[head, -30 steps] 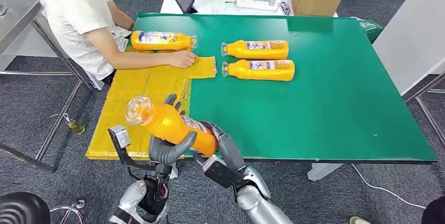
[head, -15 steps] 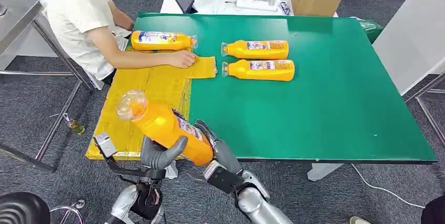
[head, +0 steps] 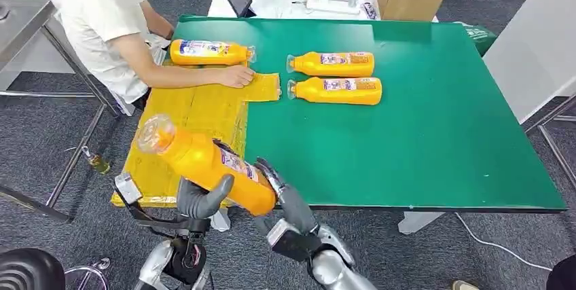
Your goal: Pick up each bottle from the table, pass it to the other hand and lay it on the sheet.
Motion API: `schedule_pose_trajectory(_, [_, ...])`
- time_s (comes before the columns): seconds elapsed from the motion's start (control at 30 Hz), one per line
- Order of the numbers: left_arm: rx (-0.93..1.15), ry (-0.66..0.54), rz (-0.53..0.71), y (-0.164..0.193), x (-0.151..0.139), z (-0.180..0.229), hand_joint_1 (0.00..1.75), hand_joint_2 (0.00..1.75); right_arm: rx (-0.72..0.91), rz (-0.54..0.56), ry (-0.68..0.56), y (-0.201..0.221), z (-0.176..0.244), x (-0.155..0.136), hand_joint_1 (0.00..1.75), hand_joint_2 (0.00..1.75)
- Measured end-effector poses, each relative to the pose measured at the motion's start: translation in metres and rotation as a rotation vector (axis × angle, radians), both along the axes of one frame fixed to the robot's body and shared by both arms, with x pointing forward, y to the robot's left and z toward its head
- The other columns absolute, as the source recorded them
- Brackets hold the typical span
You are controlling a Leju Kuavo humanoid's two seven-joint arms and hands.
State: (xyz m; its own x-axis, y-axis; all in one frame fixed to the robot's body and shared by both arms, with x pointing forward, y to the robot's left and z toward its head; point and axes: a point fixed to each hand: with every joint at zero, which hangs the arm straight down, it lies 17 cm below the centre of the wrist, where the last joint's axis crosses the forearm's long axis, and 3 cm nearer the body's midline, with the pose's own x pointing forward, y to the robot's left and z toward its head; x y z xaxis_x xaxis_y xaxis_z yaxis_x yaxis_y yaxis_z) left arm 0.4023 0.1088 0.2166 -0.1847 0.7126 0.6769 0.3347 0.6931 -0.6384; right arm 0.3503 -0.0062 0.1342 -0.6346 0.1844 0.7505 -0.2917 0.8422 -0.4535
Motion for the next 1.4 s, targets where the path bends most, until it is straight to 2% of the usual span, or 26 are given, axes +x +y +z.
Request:
schedule_pose_trajectory(0.1, [0.126,0.019,0.183,0.038,0.008,-0.008,1.75,1.75,0.016,-0.309,-0.188,-0.056,0.034,0.002,0.00,0.00])
schedule_pose_trajectory(0.2, [0.246,0.015,0.325,0.070,0.008,-0.012,1.75,1.75,0.089,-0.524,-0.321,-0.112,0.091,0.000,0.00,0.00])
schedule_pose_trajectory(0.27, [0.303,0.011,0.390,0.085,0.010,-0.010,1.75,1.75,0.148,-0.629,-0.346,-0.148,0.111,0.001,0.00,0.00])
schedule_pose_trajectory(0.37, [0.446,-0.013,0.495,0.103,0.012,-0.007,1.75,1.75,0.172,-0.719,-0.344,-0.182,0.114,-0.004,0.00,0.00])
schedule_pose_trajectory(0.43, [0.512,-0.038,0.527,0.106,0.012,-0.004,1.75,1.75,0.176,-0.727,-0.336,-0.185,0.112,-0.005,0.00,0.00])
schedule_pose_trajectory(0.53, [0.777,-0.135,0.645,0.108,0.018,0.011,1.75,1.75,0.167,-0.735,-0.335,-0.187,0.111,-0.006,0.00,0.00])
schedule_pose_trajectory(0.57, [0.832,-0.158,0.661,0.107,0.021,0.014,1.57,1.75,0.166,-0.736,-0.337,-0.187,0.111,-0.006,0.00,0.00])
schedule_pose_trajectory(0.67, [1.044,-0.194,0.669,0.098,0.038,0.010,1.57,1.75,0.181,-0.741,-0.327,-0.189,0.111,-0.003,0.00,0.00])
schedule_pose_trajectory(0.73, [1.268,-0.231,0.641,0.085,0.053,-0.004,1.33,1.75,0.192,-0.741,-0.322,-0.190,0.111,0.000,0.00,0.00])
schedule_pose_trajectory(0.77, [1.335,-0.248,0.633,0.083,0.056,-0.011,1.59,1.75,0.193,-0.740,-0.321,-0.189,0.111,0.001,0.00,0.00])
schedule_pose_trajectory(0.8, [1.351,-0.245,0.626,0.083,0.058,-0.015,1.66,1.75,0.193,-0.740,-0.320,-0.189,0.110,0.001,0.00,0.00])
schedule_pose_trajectory(0.83, [1.380,-0.241,0.606,0.082,0.062,-0.020,1.75,1.75,0.195,-0.741,-0.316,-0.190,0.109,0.002,0.00,0.00])
schedule_pose_trajectory(0.93, [1.647,-0.226,0.423,0.064,0.083,-0.066,1.75,1.75,0.215,-0.738,-0.296,-0.190,0.106,0.008,0.00,0.00])
schedule_pose_trajectory(1.03, [1.814,-0.245,0.329,0.055,0.096,-0.097,1.75,1.75,0.229,-0.724,-0.277,-0.186,0.102,0.013,0.00,0.00])
schedule_pose_trajectory(1.17, [1.899,-0.248,0.276,0.054,0.111,-0.113,1.75,1.75,0.236,-0.704,-0.250,-0.180,0.095,0.019,0.00,0.00])
schedule_pose_trajectory(1.37, [1.922,-0.166,0.148,0.060,0.127,-0.138,1.75,1.75,0.238,-0.667,-0.209,-0.168,0.083,0.026,0.00,0.00])
schedule_pose_trajectory(1.4, [1.930,-0.159,0.143,0.063,0.131,-0.139,1.45,1.75,0.240,-0.661,-0.203,-0.166,0.081,0.027,0.00,0.00])
